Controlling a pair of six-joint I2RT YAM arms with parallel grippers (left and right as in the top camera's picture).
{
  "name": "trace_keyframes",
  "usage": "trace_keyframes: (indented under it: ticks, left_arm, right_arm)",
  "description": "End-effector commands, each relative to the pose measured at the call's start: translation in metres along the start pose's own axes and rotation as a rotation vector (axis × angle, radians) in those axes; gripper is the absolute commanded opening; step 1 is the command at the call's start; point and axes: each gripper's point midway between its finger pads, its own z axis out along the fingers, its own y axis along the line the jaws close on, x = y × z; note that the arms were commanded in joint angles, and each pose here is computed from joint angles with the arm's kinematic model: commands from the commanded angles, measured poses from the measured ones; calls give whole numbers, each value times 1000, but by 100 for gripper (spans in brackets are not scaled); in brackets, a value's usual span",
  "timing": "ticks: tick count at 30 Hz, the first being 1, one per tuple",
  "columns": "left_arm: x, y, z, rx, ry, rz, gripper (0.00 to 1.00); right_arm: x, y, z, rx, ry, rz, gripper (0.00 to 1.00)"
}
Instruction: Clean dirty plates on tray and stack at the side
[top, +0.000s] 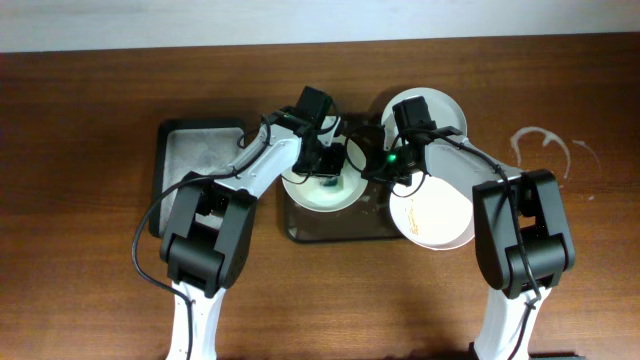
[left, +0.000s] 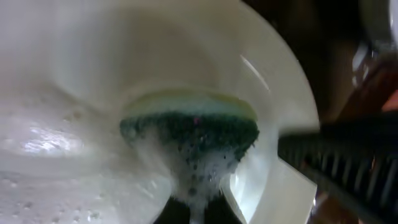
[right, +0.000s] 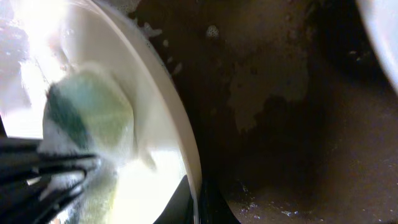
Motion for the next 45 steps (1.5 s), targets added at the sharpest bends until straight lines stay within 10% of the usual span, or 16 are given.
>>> trace_keyframes:
  ticks: [1, 13, 22, 45]
  left_arm:
    - [-10, 43, 13, -169, -59, -90, 0]
    - [2, 120, -13, -489, -65, -244, 0]
    - [29, 78, -27, -300, 157, -179, 0]
    - [-60, 46, -121, -331, -86, -109, 0]
  right_arm:
    - [7, 2, 8, -12, 28, -12, 4]
    - [7, 2, 8, -14, 30, -12, 4]
    - [7, 2, 8, -14, 29, -12, 5]
    - [-19, 8, -18, 50, -89, -50, 4]
